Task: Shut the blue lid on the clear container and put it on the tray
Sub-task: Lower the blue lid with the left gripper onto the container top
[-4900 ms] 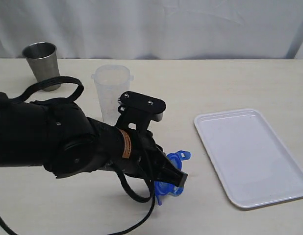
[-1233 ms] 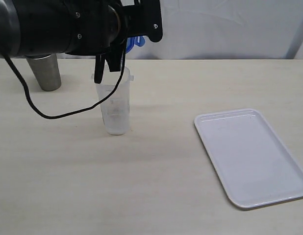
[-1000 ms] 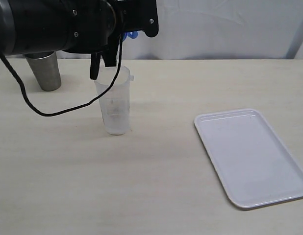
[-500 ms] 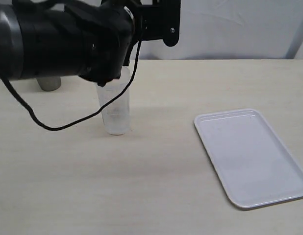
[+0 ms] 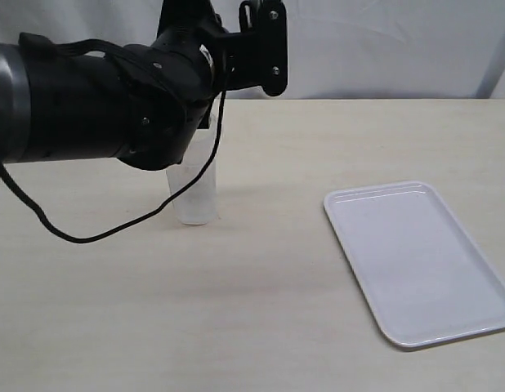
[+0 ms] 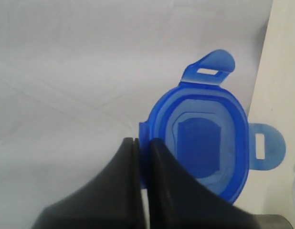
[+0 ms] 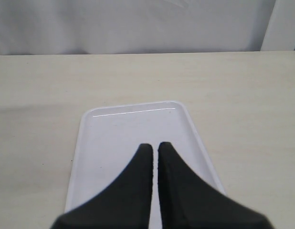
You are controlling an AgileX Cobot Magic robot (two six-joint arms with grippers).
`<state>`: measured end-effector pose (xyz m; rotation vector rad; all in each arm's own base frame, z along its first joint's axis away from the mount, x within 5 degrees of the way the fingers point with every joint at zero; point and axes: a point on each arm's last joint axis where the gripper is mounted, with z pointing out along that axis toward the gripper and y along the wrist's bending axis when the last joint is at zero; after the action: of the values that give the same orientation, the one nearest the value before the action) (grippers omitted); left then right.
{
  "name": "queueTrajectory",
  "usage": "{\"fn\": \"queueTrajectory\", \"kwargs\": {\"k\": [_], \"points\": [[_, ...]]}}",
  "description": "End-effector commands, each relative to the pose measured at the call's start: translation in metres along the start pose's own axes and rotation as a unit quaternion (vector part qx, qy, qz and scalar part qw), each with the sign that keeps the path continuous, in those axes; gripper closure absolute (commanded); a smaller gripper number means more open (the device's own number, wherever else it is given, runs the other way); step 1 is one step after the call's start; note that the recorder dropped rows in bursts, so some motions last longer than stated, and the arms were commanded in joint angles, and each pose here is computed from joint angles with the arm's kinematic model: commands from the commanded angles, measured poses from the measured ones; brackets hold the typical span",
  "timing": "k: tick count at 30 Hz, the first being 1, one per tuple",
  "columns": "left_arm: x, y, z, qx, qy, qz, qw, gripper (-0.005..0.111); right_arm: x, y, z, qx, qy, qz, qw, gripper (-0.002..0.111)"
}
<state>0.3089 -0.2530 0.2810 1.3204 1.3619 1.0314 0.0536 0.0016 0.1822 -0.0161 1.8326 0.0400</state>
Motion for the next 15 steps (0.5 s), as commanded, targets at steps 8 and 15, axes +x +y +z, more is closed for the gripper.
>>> {"fn": "queueTrajectory", "kwargs": {"k": [8,15], "points": [[0.029,-0.006,0.015,0.017,0.027,-0.041,0.999,0.107,0.000,0.000,0.000,-0.001,-0.002,0.000,1.000,0.104],[0.027,-0.009,0.017,0.037,0.003,-0.062,0.997,0.107,0.000,0.000,0.000,-0.001,-0.002,0.000,1.000,0.104]]}}
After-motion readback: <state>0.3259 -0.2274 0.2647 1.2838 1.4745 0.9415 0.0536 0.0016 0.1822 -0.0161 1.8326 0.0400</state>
